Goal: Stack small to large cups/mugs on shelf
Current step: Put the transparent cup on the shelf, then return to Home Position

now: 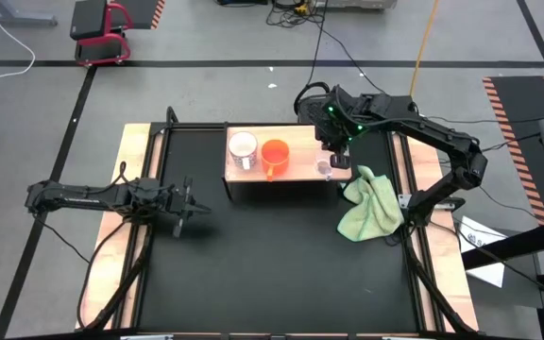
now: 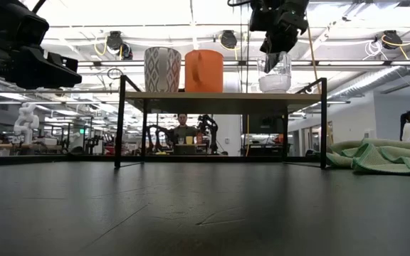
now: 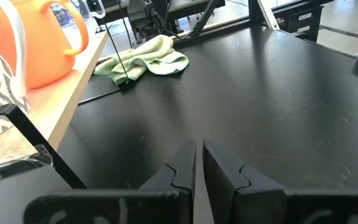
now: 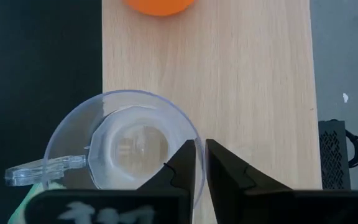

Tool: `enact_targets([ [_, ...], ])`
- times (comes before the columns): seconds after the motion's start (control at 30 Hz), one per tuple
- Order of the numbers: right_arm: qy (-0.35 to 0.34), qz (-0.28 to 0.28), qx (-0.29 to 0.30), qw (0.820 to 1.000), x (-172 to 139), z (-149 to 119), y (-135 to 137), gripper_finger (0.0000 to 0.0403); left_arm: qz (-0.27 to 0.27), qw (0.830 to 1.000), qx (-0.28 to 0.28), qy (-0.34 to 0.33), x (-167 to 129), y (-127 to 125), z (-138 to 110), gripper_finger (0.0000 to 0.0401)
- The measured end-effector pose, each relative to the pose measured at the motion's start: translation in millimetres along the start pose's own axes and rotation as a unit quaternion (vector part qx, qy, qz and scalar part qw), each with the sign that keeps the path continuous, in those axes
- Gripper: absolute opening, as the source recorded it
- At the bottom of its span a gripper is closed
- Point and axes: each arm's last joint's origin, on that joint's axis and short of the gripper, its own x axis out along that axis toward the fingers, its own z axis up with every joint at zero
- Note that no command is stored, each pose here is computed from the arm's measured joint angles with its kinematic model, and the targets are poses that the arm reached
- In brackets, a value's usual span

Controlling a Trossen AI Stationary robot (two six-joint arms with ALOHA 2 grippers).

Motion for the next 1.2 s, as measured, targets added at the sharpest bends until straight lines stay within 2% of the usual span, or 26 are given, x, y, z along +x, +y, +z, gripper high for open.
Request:
enact_targets([
  [0.57,-0.012,-0.010,0.003,1.000,-8.7,-2.7,-0.7,0.0117,0.000,1.000,0.000,0.000,0.0,0.0,0.0,0.0033],
  [0.83,-0.059,-0.035,-0.007,0.998,-34.5,-6.3,5.1,0.0141,0.000,1.000,0.000,0.003,0.0,0.0,-0.5,0.0033],
  [0.93,-0.086,-0.048,-0.011,0.995,-48.4,-8.7,8.9,0.0133,0.000,1.000,0.001,0.003,0.0,0.0,-0.6,0.0033],
  [1.03,-0.123,-0.052,-0.021,0.991,-63.3,-10.4,15.0,0.0109,0.002,1.000,0.003,0.003,0.0,0.1,-0.7,0.0033],
  [1.2,-0.196,-0.023,-0.049,0.979,-90.8,-15.6,32.3,0.0022,0.004,1.000,0.005,0.004,0.0,0.2,-0.7,0.0028],
])
